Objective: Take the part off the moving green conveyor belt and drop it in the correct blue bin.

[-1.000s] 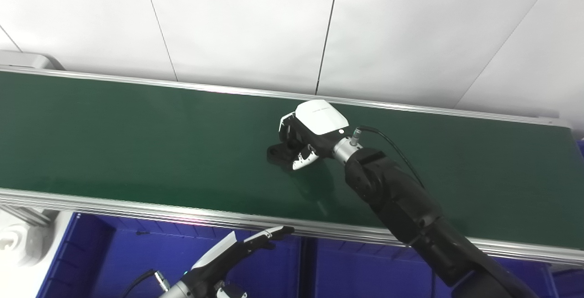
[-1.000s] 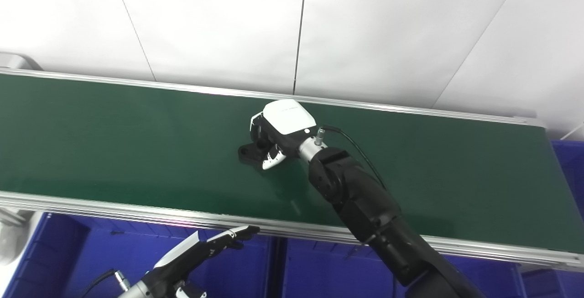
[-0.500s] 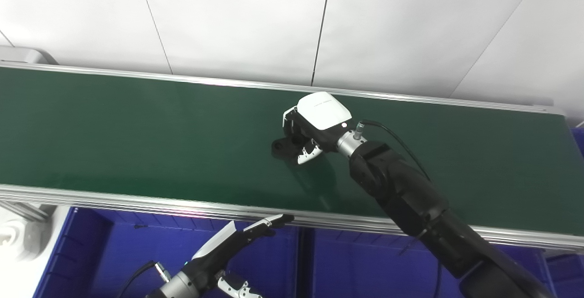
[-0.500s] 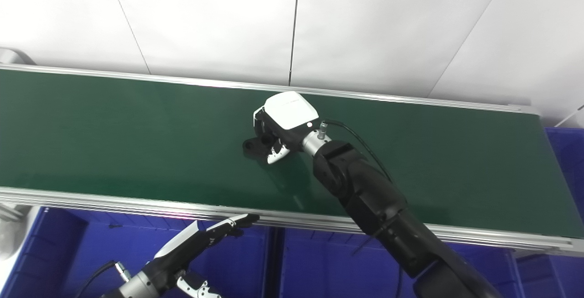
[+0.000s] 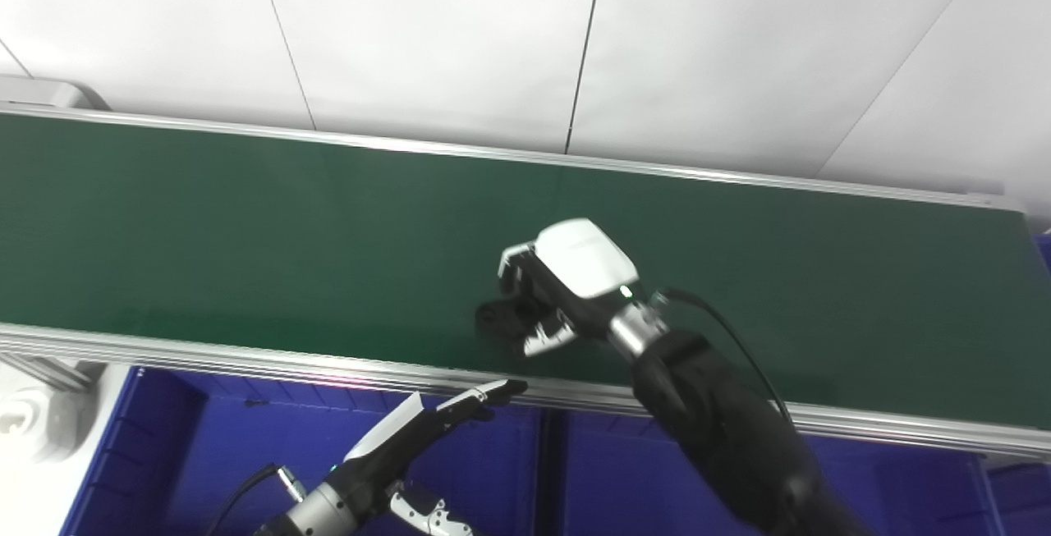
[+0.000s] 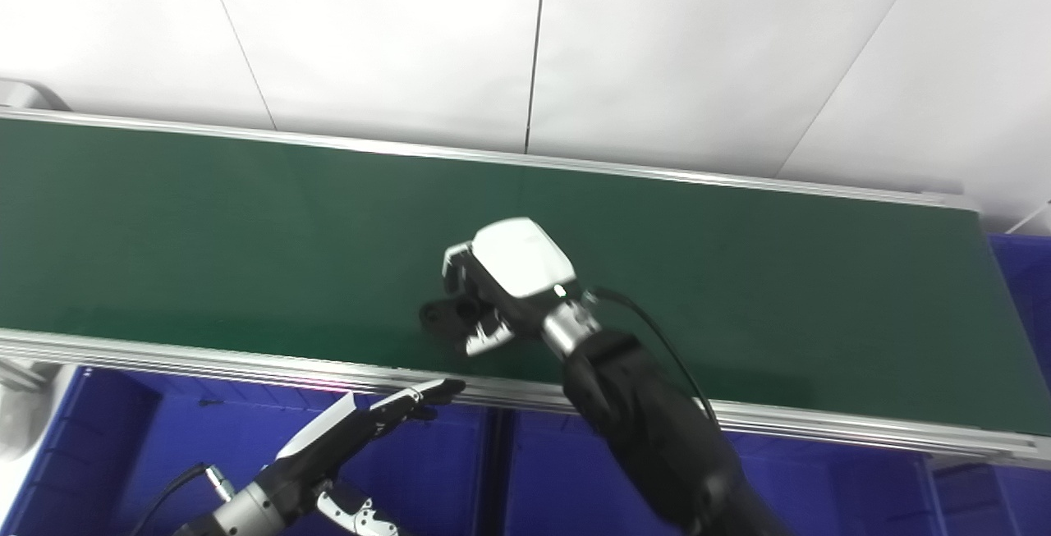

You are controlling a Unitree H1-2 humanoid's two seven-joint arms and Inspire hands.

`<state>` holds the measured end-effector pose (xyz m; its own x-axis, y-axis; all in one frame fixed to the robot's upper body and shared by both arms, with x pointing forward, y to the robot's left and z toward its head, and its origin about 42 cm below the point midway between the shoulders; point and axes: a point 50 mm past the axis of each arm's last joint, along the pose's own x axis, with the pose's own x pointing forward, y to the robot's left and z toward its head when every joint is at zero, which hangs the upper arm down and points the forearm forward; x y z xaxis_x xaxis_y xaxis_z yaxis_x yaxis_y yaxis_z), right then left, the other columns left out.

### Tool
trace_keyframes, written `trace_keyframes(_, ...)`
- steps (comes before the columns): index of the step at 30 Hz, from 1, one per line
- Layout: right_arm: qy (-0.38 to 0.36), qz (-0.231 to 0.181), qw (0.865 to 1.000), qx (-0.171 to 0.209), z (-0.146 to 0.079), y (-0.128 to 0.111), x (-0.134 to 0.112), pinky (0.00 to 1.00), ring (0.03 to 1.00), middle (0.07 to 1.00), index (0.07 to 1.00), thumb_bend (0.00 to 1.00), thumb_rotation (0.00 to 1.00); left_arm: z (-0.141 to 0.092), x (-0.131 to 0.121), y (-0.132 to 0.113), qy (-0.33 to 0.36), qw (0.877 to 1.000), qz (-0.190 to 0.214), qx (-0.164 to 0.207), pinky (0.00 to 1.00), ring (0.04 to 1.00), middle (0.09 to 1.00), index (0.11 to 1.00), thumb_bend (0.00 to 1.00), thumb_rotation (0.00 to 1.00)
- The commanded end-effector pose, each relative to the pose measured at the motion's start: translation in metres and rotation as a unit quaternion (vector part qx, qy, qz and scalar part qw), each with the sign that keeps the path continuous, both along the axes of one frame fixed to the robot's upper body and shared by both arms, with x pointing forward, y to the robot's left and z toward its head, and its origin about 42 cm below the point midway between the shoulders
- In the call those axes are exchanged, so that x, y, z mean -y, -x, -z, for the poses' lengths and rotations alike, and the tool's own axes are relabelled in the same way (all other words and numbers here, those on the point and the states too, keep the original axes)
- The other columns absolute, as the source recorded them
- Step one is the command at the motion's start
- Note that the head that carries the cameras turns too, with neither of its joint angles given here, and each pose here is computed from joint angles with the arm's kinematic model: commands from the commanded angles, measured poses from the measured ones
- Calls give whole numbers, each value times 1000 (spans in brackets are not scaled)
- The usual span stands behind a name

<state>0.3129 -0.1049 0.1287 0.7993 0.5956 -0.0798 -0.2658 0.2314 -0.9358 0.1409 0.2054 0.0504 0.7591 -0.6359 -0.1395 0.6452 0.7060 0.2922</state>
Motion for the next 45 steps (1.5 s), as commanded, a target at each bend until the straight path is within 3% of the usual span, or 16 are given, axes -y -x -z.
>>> trace_keyframes(1, -49, 30, 997, 57, -39, -4, 4, 262, 328, 463, 495, 529, 0, -7, -3, -4, 10, 1000, 1, 18, 876, 924, 945, 908, 909, 245)
trace_keyframes(7, -92, 65, 992, 62, -56, 25, 28, 230, 282, 456, 490, 528, 0, -9, -6, -5, 6, 1000, 2, 17, 873, 922, 946, 910, 906, 253)
trace_keyframes(14, -124, 115, 984, 56, -49, 78, 67, 206, 272, 473, 484, 529, 0, -9, -12, -6, 20, 1000, 6, 13, 846, 899, 948, 913, 895, 252)
trace_keyframes(19, -117, 134, 983, 35, -41, 117, 85, 136, 192, 469, 483, 529, 0, -10, -17, -8, 22, 1000, 8, 17, 844, 893, 951, 913, 896, 261)
trace_keyframes(24, -105, 136, 984, -38, -21, 156, 99, 200, 259, 473, 485, 529, 0, -13, -22, -10, 22, 1000, 4, 18, 860, 905, 947, 910, 887, 259)
trace_keyframes(25, -102, 131, 985, -46, -17, 162, 102, 228, 299, 430, 507, 523, 0, -14, -23, -11, 22, 1000, 3, 18, 850, 903, 945, 910, 887, 262)
trace_keyframes(26, -98, 128, 986, -51, -11, 168, 104, 283, 373, 443, 514, 525, 0, -15, -24, -11, 22, 1000, 1, 18, 842, 903, 943, 908, 894, 273)
trace_keyframes(28, -86, 125, 987, -59, -1, 177, 109, 322, 389, 483, 516, 519, 0, -17, -25, -12, 21, 1000, -1, 18, 847, 907, 945, 908, 896, 284)
trace_keyframes(35, -39, 109, 988, -101, 27, 178, 124, 371, 407, 541, 476, 515, 0, -24, -29, -17, 21, 1000, -7, 17, 838, 883, 930, 908, 898, 272)
trace_keyframes(39, 13, 100, 984, -144, 39, 161, 120, 381, 401, 509, 513, 515, 0, -29, -31, -19, 27, 999, -6, 17, 829, 868, 925, 909, 896, 261)
trace_keyframes(41, 36, 101, 981, -160, 44, 153, 115, 324, 373, 459, 537, 511, 0, -31, -31, -19, 25, 999, -7, 21, 811, 865, 921, 906, 899, 271)
trace_keyframes(43, 56, 102, 977, -181, 50, 146, 110, 267, 403, 487, 502, 517, 0, -33, -32, -18, 25, 999, -11, 18, 809, 870, 922, 906, 899, 278)
trace_keyframes(45, 91, 94, 969, -208, 54, 139, 105, 320, 417, 512, 495, 515, 0, -34, -32, -17, 26, 999, -13, 14, 816, 868, 924, 905, 907, 272)
